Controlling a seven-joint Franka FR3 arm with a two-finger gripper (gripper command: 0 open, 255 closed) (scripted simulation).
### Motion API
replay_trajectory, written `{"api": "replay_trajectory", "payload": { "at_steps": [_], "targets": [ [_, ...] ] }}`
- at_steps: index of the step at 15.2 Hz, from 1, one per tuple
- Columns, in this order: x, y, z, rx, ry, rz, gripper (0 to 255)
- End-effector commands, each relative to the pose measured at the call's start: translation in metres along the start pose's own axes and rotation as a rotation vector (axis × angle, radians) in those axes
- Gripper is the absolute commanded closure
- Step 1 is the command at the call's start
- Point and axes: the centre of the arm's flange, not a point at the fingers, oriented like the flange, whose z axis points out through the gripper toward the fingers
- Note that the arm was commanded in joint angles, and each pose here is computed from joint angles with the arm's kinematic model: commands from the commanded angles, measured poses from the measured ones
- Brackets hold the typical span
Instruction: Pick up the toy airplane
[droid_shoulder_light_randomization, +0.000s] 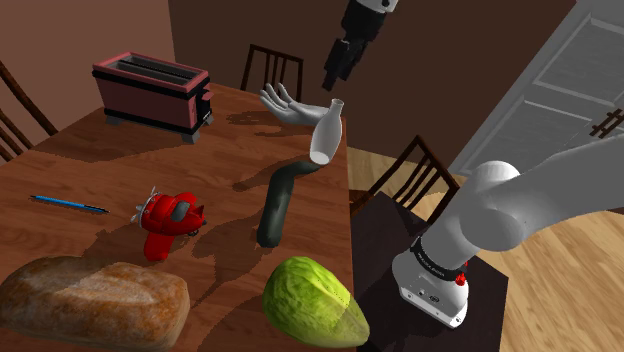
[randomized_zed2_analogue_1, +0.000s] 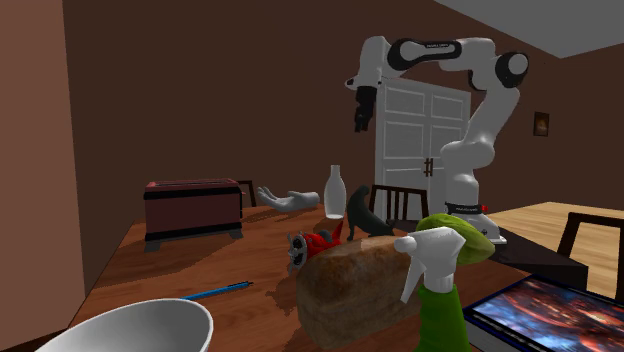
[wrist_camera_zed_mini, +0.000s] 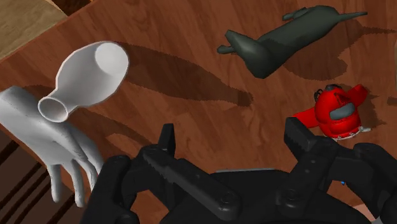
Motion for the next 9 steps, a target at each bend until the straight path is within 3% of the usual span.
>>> {"api": "replay_trajectory", "payload": {
  "at_steps": [1,9],
  "targets": [
    [0.015,-0.017,0.014,-0.003,-0.012,-0.026,0],
    [0.071,-0.092,0.075,-0.014,-0.06,-0.126,0]
  ]
}}
